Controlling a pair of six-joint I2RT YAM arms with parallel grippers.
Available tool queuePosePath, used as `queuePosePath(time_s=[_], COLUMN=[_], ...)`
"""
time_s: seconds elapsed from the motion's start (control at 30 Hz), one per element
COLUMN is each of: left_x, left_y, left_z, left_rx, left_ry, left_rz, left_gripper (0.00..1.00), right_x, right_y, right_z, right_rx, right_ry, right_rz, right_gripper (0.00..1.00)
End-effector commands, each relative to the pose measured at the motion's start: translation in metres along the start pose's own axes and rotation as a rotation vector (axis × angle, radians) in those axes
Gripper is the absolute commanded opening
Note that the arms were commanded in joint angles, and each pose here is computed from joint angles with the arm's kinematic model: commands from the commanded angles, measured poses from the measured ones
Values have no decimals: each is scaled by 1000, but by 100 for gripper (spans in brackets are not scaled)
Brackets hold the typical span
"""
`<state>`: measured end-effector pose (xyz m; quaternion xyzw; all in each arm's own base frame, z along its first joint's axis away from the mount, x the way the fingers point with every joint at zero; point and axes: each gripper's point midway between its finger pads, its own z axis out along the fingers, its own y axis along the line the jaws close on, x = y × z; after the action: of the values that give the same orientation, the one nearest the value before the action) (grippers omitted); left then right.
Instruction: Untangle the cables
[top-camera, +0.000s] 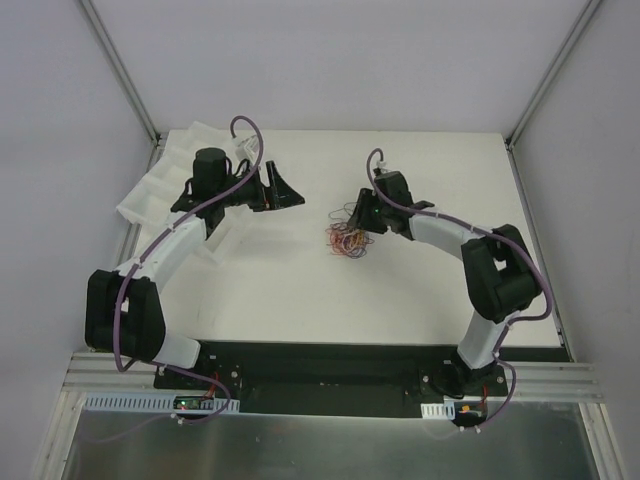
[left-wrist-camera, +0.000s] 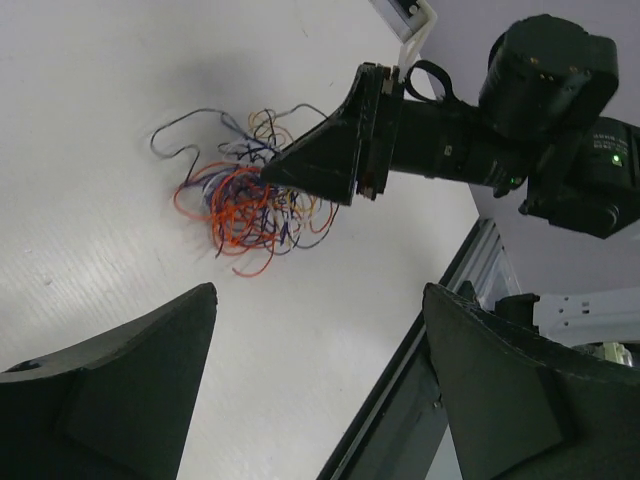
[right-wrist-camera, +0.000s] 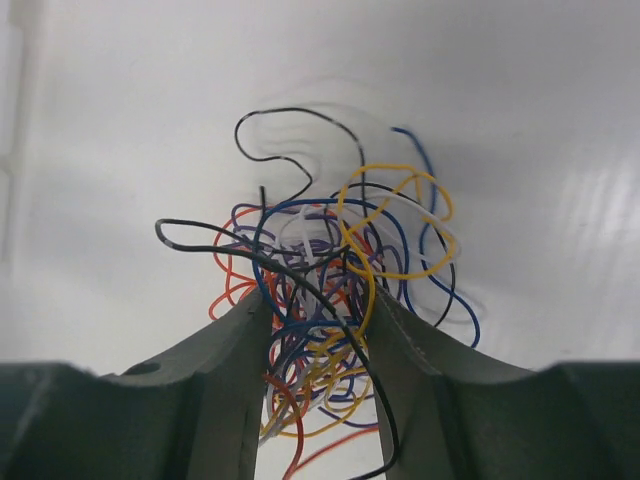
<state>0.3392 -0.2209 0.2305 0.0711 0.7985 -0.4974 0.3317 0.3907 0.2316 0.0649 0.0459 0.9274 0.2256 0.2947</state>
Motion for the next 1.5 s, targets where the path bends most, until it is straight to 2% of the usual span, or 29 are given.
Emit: queuePosePath(time_s=[0.0,0.07,0.2,0.23,0.37,0.53,0.63,0.73,0.9,0.97,1.1,1.27,1.4,1.47], left_x=[-6,-6,0,2,21,39,45,52,58,60,61,68,67,69], left_y=[-11,-8,0,0,5,5,2,-1,2,2,-4,-28,-32,-33], left_z=[4,6,12,14,31,45,48,53,57,58,60,54,49,45], left_rx=[31,23,16,21,40,72,80,86,88,89,109,187,148,141], left_ry=[20,26,48,59,135,228,246,264,295,304,311,341,284,277], left_rz=[10,0,-32,-37,-56,-100,-100,-86,-106,-111,-71,44,236,315], left_gripper=[82,80,73,71,65,54,52,51,47,46,48,61,63,61], right_x=[-1,24,47,42,30,25,17,12,16,18,22,30,40,45], right_y=[42,62,75,75,71,59,51,56,65,70,85,114,126,131], right_z=[-18,-20,-32,-38,-56,-56,-57,-58,-62,-65,-71,-99,-121,-135], right_rx=[-88,-159,-215,-225,-272,-271,-279,-341,-412,-446,-533,-736,-863,-935], right_ry=[-97,-70,-124,-153,-249,-261,-263,-249,-249,-244,-225,-217,-186,-181], right_rz=[6,-67,-246,-254,-283,-226,-190,-193,-208,-223,-261,-365,-440,-472], right_gripper=[44,47,79,83,85,82,82,72,33,26,1,1,1,1])
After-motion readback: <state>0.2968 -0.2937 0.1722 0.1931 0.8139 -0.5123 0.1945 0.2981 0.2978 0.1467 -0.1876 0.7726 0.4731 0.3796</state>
